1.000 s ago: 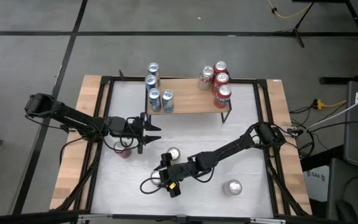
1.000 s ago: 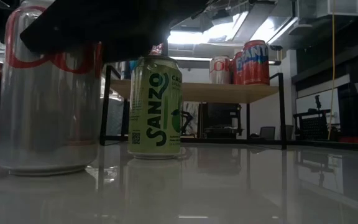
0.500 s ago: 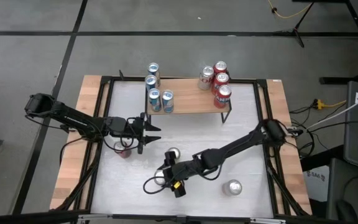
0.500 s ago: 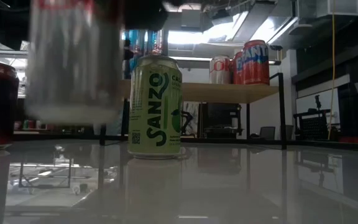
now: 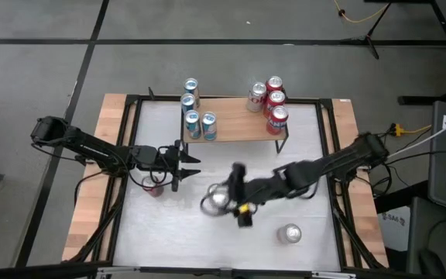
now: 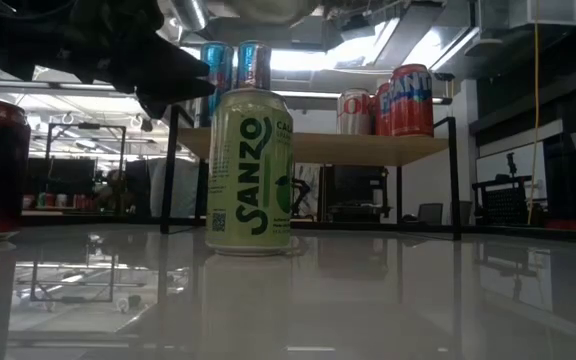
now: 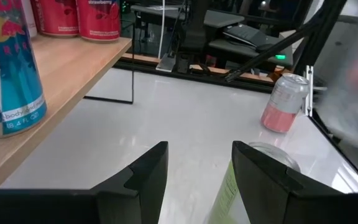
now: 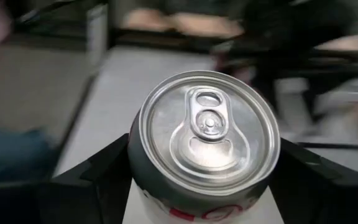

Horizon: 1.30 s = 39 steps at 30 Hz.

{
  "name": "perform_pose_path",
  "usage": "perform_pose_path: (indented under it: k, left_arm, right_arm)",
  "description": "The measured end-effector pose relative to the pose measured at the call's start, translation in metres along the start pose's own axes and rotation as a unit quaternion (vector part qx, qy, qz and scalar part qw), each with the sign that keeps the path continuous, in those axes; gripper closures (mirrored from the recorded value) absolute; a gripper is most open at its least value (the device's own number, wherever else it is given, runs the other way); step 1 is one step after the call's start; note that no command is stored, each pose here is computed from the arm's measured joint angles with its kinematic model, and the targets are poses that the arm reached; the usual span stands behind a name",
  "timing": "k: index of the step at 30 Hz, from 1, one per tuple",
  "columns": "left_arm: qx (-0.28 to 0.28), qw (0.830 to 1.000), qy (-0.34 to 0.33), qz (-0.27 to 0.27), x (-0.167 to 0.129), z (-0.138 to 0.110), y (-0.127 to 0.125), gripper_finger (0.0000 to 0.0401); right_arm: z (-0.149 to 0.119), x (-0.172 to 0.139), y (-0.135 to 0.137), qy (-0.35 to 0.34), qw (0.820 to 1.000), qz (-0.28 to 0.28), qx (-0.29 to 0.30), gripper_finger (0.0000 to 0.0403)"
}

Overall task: Sort soda cans
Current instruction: Put the red-silver soda can on the shelf aligned with the red-silver soda can

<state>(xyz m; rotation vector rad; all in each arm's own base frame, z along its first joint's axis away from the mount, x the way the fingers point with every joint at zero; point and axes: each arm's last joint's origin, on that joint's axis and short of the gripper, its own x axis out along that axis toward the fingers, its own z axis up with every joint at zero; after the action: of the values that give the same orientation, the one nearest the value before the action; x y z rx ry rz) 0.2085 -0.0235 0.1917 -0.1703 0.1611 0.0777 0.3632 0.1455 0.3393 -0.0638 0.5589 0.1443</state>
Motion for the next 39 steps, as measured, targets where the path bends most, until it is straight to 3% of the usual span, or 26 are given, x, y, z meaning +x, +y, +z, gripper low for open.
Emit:
perform_pose_path:
  k: [5,8,11,17,25,39]
  left_arm:
    - [0.0,1.0,-0.003,0.013,0.0,0.0,0.001,0.0228]
    - [-0.001,1.0,-0.004,0.013,0.0,0.0,0.001,0.0228]
    - [-0.001,1.0,-0.004,0.013,0.0,0.0,0.001,0.0228]
    - [-0.002,1.0,-0.004,0.012,0.0,0.0,0.001,0.0228]
    - [-0.002,1.0,-0.003,0.012,0.0,0.0,0.001,0.0228]
    - [-0.001,1.0,-0.002,0.013,0.0,0.0,0.001,0.0228]
  right_arm:
    - [0.013,-0.048,-0.027,-0.031,0.986,-0.158,0.039,0.0108]
    - [0.015,-0.062,-0.045,-0.04,0.966,-0.248,0.063,0.0108]
    - [0.013,-0.067,-0.063,-0.033,0.95,-0.299,0.086,0.011]
    - [0.007,-0.062,-0.102,-0.023,0.925,-0.338,0.171,0.0107]
    - [-0.006,-0.056,-0.145,0.02,0.896,-0.397,0.197,0.0106]
    - [-0.025,-0.034,-0.169,0.091,0.886,-0.398,0.218,0.0105]
